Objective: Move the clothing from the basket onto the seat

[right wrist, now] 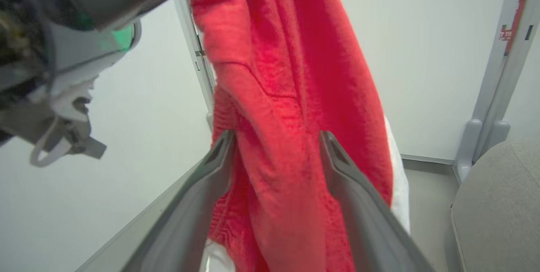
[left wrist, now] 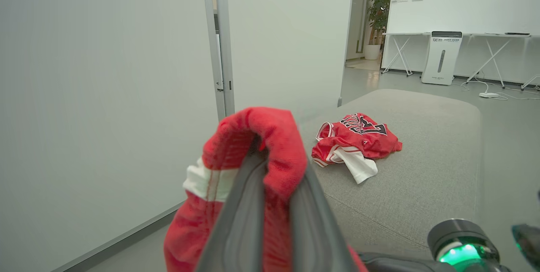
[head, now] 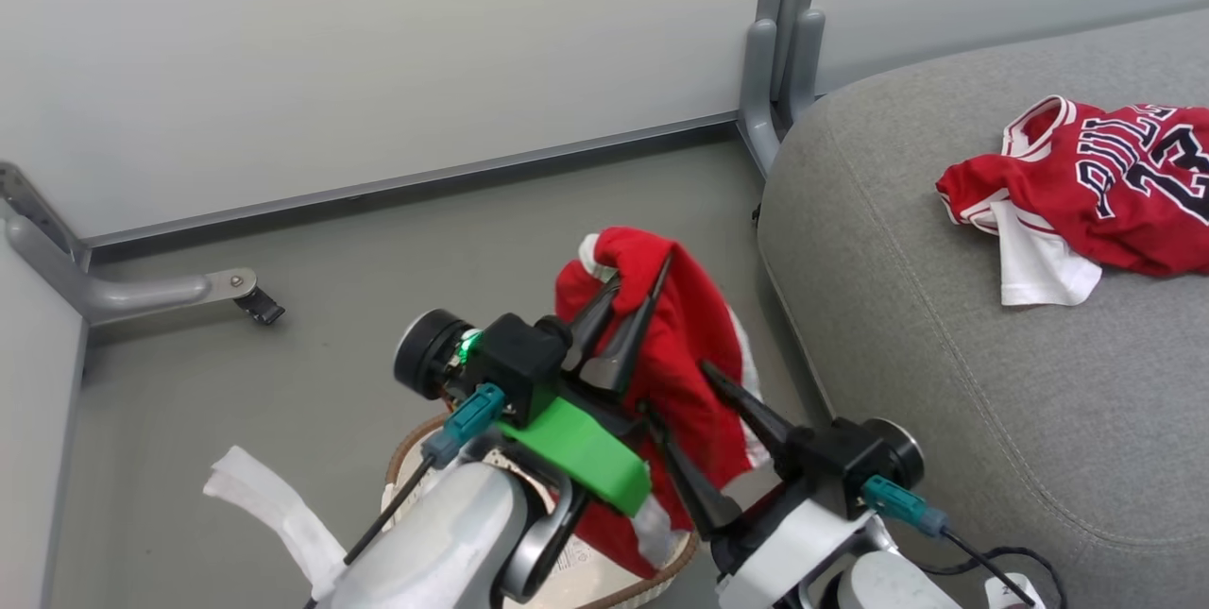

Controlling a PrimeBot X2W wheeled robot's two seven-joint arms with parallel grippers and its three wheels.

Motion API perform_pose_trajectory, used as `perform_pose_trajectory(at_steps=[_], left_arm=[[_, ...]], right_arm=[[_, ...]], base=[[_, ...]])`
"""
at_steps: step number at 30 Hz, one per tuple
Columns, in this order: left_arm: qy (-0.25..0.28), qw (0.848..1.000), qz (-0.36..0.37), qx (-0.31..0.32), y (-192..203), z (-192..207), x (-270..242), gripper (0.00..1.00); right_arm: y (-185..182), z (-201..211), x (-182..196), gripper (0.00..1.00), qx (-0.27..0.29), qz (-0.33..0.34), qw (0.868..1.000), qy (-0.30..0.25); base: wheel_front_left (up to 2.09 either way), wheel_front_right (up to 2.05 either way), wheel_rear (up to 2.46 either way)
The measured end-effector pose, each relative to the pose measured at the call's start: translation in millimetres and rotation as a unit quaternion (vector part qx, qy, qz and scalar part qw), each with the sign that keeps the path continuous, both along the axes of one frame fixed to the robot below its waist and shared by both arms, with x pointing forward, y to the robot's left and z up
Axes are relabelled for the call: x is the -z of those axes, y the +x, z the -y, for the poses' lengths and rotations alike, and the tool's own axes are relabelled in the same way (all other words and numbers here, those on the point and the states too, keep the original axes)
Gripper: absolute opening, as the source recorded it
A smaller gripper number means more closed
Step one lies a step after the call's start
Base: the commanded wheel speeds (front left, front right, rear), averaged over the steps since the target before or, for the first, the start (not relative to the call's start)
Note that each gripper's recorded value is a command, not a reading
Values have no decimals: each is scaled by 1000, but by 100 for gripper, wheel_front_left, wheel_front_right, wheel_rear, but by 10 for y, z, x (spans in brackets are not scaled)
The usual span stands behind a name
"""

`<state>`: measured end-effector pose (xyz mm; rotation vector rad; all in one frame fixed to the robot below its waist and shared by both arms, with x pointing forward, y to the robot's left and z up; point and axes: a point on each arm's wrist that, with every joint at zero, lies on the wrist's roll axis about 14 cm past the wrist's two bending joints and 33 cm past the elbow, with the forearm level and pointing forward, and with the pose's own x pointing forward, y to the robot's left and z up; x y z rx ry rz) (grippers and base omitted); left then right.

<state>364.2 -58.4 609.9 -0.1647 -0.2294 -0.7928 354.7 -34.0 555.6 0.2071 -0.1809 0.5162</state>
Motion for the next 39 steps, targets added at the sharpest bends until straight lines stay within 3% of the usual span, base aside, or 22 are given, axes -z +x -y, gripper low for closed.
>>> perform_pose_trajectory(at_steps=[8,9,10,11,12,22,23,25,26,39], left_arm=[[-24,999,-4,35,-155,142,-167,0],[-24,999,-4,37,-165,148,-175,0],[-24,999,-4,38,-173,151,-182,0],[-23,999,-5,40,-179,157,-180,0],[-20,999,-7,41,-185,162,-170,0],[5,1000,-13,28,-151,112,-40,0],[7,999,-15,27,-151,109,-22,7],[12,999,-19,25,-148,98,14,75],[14,999,-20,22,-140,85,27,100],[37,999,-36,6,-97,8,191,100]], right_arm=[[4,-96,293,100,-15,-44,999,-17],[9,-88,320,81,-14,-49,999,-17],[13,-81,336,44,-12,-52,998,-16],[14,-79,343,18,-12,-53,998,-15],[8,-90,355,0,-14,-55,998,-15],[-30,-73,389,0,-11,-61,998,-11],[-32,-69,390,0,-10,-61,998,-11],[-32,-57,387,0,-8,-61,998,-10],[-31,-51,387,0,-7,-61,998,-10],[25,138,332,0,25,-51,998,-5]], base=[[0,0,0],[0,0,0],[0,0,0],[0,0,0],[0,0,0],[0,0,0],[0,0,0],[0,0,0],[0,0,0],[0,0,0]])
